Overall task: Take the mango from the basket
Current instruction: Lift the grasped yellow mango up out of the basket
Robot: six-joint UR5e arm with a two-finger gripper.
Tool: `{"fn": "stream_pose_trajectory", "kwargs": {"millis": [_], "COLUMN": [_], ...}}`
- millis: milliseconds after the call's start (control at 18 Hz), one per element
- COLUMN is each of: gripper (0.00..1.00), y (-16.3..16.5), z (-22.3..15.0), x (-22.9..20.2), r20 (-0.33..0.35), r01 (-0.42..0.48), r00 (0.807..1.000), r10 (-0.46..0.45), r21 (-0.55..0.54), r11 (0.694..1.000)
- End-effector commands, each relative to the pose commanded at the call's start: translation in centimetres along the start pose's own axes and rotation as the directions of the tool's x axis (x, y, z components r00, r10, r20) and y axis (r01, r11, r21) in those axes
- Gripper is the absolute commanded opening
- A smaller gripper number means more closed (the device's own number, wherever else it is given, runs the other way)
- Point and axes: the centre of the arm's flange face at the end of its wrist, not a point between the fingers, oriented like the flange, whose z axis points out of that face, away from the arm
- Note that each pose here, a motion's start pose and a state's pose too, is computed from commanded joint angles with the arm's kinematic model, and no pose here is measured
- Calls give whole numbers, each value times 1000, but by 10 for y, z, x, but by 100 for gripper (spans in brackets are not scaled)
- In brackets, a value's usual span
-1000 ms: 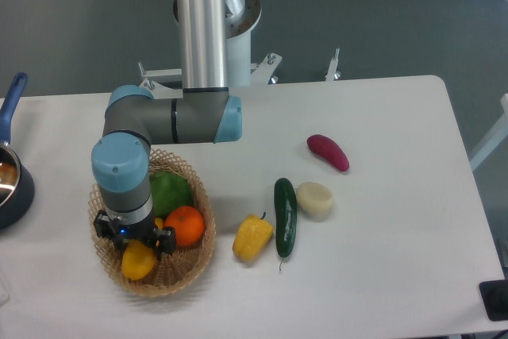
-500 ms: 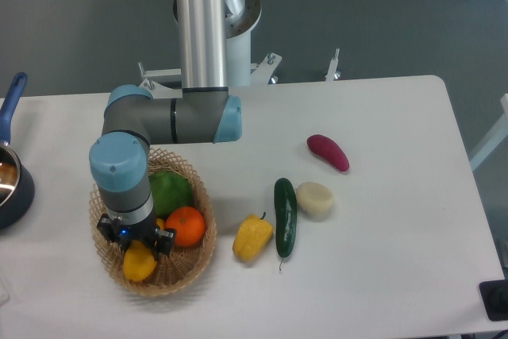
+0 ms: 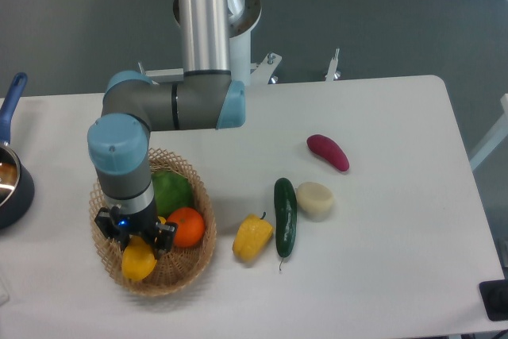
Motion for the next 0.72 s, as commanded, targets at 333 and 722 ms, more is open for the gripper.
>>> {"fn": "stream_pose_trajectory", "kwargs": {"millis": [333, 722], "gripper": [36, 36], "y": [-32, -58], "z": [-103, -197], "x": [-75, -172], "r20": [77, 65], "r01": [83, 193], "r00": [992, 969], "r10": [-99, -236], "r21": [189, 389], "r11": [978, 901]}}
